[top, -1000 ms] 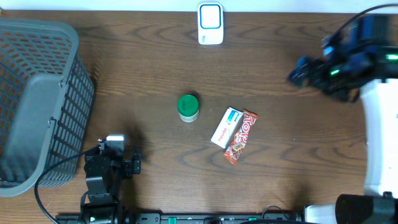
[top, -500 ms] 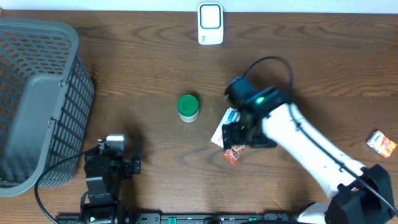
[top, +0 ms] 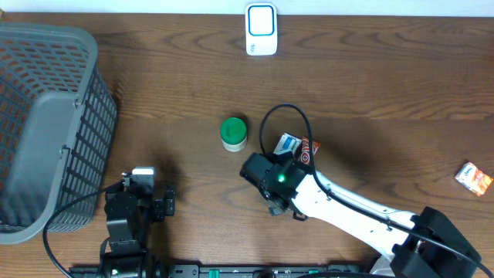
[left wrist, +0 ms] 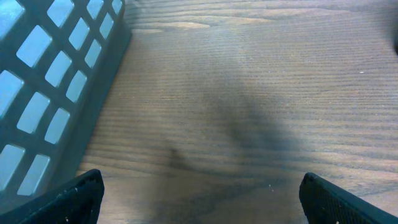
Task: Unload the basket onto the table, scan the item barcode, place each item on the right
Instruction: 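Reach the right gripper to the red chocolate bar and grasp it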
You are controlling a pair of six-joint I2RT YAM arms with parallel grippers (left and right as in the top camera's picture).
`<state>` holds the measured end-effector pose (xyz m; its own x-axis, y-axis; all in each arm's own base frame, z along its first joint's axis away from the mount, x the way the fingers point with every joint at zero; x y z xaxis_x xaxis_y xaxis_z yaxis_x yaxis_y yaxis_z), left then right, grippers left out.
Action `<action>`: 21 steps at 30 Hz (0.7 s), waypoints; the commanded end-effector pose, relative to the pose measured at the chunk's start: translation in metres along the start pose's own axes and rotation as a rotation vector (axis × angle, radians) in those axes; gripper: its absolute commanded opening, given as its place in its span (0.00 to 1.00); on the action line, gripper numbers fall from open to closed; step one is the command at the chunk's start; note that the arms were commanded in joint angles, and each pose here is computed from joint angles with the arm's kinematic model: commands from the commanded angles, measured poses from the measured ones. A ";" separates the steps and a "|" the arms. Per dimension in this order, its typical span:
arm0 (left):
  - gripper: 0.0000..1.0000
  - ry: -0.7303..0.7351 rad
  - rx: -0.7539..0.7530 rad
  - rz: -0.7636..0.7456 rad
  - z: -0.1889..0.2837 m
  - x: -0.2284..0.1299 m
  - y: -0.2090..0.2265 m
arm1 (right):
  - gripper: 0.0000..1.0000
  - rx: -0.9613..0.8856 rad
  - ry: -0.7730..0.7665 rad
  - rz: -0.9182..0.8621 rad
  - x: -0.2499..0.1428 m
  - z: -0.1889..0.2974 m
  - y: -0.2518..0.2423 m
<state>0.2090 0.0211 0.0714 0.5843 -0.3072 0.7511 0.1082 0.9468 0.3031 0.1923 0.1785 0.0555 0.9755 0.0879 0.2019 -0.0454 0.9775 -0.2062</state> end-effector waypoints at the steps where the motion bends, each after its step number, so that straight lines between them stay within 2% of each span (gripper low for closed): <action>1: 1.00 0.037 -0.002 -0.005 -0.002 -0.011 -0.002 | 0.81 -0.021 -0.047 0.035 0.001 -0.005 -0.002; 9: 1.00 0.037 -0.002 -0.005 -0.002 -0.011 -0.002 | 0.81 0.031 -0.108 0.197 0.011 -0.004 0.016; 21: 1.00 0.037 -0.002 -0.005 -0.002 -0.011 -0.002 | 0.80 -0.071 -0.072 0.311 0.009 -0.039 0.018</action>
<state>0.2090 0.0211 0.0714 0.5843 -0.3072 0.7511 0.1082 0.9468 0.3031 0.2070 0.1946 0.0244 0.9172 0.3397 0.2084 -0.2796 0.9212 -0.2707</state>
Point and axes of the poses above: each gripper's point midway between its finger pads, its own z axis back along the fingers, its own y axis along the line the jaws close on, x = y × z, the point moved 1 cm from there along z, back along the fingers, and after that the axes turned 12 degrees about -z, right-handed, at the moved point
